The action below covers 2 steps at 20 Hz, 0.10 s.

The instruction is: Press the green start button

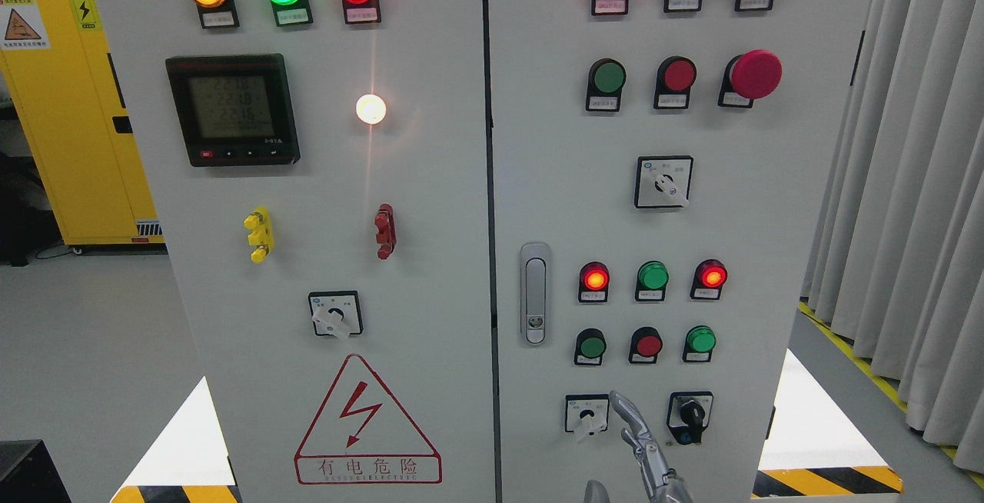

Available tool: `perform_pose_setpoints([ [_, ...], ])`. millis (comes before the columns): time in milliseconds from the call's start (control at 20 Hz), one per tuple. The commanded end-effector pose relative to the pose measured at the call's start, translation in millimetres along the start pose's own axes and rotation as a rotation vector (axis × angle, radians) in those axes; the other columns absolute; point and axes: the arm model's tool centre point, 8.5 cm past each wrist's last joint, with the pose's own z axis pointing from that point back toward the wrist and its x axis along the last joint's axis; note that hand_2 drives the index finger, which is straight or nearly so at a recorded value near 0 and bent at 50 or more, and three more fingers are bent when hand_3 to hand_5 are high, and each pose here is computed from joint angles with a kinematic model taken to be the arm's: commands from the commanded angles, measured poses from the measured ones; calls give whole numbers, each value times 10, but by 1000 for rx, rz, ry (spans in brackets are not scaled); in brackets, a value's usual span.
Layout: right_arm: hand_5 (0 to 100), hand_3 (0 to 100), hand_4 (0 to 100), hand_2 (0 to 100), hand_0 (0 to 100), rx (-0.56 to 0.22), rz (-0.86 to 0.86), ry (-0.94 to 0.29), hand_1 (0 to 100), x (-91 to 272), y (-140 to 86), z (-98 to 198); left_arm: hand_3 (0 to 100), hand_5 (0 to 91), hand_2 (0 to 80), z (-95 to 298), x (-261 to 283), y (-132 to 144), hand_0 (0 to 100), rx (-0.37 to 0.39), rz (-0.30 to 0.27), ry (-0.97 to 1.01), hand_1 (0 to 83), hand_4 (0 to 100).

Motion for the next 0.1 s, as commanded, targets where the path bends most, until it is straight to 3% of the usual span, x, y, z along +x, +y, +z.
perform_pose_setpoints([
  [0,0,0,0,0,720,54,-83,19,683,-31,259,38,0,0,0,0,-1,0,120,0,1,0,556,0],
  [50,0,0,0,0,716,55,-83,27,683,-46,263,41,0,0,0,0,-1,-1,120,0,-1,0,556,0],
])
